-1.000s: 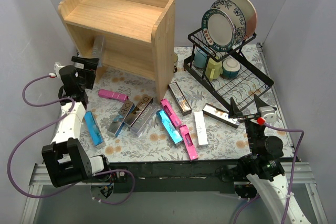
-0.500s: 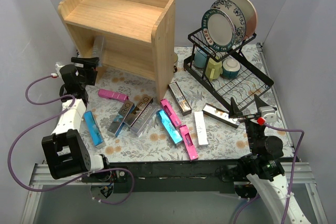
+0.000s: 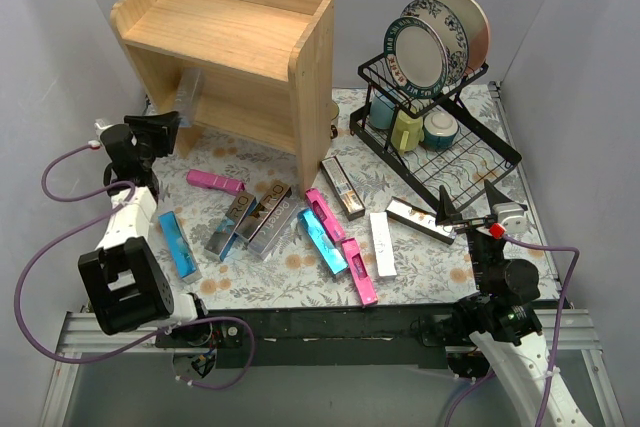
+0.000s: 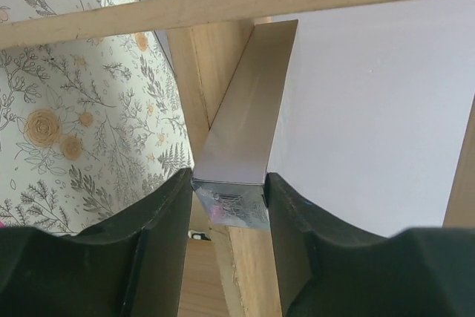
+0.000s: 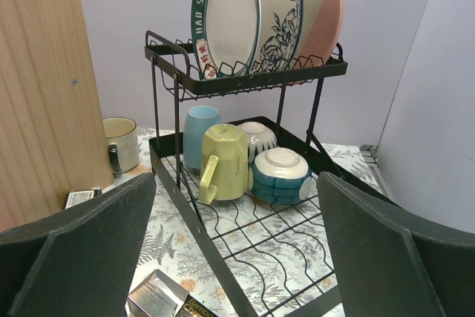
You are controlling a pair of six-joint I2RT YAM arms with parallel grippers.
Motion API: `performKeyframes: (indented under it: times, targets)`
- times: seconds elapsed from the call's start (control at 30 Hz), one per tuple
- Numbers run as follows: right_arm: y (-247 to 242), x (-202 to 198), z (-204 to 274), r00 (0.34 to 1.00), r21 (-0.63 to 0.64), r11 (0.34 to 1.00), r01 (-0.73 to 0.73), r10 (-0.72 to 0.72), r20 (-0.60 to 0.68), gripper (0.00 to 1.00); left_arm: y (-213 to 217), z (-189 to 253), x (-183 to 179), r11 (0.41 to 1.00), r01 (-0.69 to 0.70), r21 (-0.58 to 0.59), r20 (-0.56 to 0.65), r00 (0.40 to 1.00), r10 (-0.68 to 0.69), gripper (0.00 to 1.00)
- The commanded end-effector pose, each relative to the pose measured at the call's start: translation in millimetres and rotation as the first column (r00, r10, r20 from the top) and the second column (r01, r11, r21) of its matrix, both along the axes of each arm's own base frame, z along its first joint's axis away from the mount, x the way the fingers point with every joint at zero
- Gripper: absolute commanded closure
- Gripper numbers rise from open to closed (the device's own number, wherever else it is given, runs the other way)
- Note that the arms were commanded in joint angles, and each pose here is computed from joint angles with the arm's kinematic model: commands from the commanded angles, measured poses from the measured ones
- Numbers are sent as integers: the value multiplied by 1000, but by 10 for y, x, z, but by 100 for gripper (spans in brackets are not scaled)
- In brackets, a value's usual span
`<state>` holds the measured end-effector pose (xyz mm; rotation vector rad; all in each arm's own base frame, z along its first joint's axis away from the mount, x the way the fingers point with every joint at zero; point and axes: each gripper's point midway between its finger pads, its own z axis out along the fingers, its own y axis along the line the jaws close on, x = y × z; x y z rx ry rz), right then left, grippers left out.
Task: Place and organize the toothpastes onto the shelf
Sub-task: Place the toothpaste on the shelf.
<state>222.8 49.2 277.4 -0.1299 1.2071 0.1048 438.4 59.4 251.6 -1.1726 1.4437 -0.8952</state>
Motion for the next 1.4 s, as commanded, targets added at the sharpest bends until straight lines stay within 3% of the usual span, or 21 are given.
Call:
performKeyframes:
  times: [0.0,0.5,0.87,1.27,1.37]
  targets:
    - [-80,-151,242,995,41,999,6,-10,100,1,130,129,5,1000,7,-8,29,1000,-7,71]
    - [-69,-137,230,996,33,999,4,-7,91,1,610,160,226,997,74,37,2,997,-74,75]
    - [-59,-126,220,997,27,1000,3,-5,83,2,628,-40,330,993,117,17,-14,993,-116,74]
    - [-52,-124,218,997,25,1000,0,-2,83,1,629,-18,405,990,140,21,1,990,-140,66]
    - [-51,-124,218,997,26,1000,-1,-1,82,1,628,14,405,989,145,26,6,989,-145,59]
